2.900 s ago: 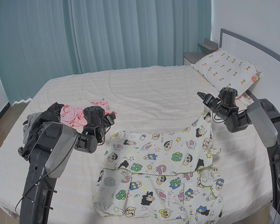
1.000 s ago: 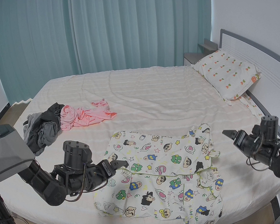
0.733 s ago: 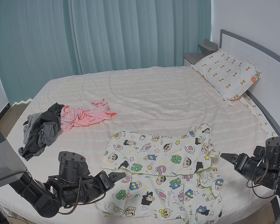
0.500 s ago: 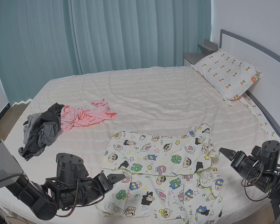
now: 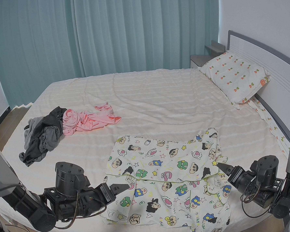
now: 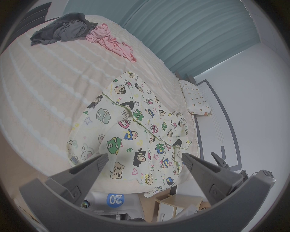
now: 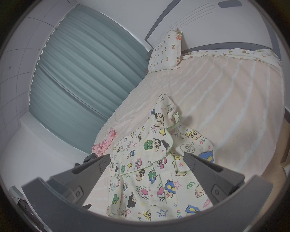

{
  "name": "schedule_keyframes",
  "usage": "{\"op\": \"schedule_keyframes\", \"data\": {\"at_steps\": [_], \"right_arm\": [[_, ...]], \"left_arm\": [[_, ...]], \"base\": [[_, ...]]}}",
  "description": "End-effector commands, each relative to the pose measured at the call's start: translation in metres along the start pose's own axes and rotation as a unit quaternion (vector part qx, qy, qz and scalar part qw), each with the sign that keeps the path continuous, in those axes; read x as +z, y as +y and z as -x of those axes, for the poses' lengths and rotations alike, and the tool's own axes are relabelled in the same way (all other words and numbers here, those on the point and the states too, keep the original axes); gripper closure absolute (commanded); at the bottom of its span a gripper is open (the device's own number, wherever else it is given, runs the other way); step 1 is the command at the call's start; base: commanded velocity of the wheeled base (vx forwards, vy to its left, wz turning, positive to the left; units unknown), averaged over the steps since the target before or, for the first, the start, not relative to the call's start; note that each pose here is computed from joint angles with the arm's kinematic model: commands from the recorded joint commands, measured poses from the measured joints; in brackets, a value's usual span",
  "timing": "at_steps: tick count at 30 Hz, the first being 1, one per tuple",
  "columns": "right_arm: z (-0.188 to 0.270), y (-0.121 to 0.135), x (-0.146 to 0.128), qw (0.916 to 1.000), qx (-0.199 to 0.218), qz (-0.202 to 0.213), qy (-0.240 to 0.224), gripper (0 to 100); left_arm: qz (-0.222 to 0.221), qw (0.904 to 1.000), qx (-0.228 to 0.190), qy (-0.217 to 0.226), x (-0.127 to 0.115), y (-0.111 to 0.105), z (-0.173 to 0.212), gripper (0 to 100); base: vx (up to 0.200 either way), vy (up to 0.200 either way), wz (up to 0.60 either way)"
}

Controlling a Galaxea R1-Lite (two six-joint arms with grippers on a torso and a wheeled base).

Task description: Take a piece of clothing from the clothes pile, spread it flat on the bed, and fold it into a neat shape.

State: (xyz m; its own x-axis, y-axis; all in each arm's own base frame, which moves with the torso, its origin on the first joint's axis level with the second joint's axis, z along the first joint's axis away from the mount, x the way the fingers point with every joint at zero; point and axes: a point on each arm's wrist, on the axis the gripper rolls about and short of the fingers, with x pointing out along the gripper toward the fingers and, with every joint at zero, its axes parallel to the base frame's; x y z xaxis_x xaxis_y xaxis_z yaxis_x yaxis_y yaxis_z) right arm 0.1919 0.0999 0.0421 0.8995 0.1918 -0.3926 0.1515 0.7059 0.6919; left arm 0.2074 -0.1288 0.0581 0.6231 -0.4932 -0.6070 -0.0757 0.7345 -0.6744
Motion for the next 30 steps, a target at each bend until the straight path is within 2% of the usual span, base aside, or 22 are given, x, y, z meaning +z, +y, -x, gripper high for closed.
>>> {"op": "schedule_keyframes", "data": {"at_steps": [1,20,26,28,30], "right_arm": [[0.001,-0.004,-0.006,0.9998,-0.010,0.008,0.013,0],[0.002,-0.003,-0.006,0.9999,-0.008,0.008,0.008,0],[0.002,-0.003,-0.006,0.9999,-0.009,0.006,0.008,0],[0.002,-0.003,-0.006,0.9999,-0.010,0.006,0.008,0],[0.001,-0.004,-0.004,0.9999,-0.013,0.004,0.004,0]], "left_arm": [[-0.007,0.9999,-0.003,0.013,-0.007,-0.002,-0.001,0],[-0.023,0.9993,-0.016,0.025,-0.015,-0.013,-0.008,0],[-0.002,0.9995,-0.024,0.021,-0.011,-0.020,-0.011,0],[-0.001,0.9995,-0.022,0.021,-0.011,-0.021,-0.013,0],[-0.007,0.9995,0.009,0.031,-0.019,-0.015,-0.018,0]], "base": [[0.000,0.000,0.00],[0.000,0.000,0.00],[0.000,0.000,0.00],[0.000,0.000,0.00],[0.000,0.000,0.00]]}}
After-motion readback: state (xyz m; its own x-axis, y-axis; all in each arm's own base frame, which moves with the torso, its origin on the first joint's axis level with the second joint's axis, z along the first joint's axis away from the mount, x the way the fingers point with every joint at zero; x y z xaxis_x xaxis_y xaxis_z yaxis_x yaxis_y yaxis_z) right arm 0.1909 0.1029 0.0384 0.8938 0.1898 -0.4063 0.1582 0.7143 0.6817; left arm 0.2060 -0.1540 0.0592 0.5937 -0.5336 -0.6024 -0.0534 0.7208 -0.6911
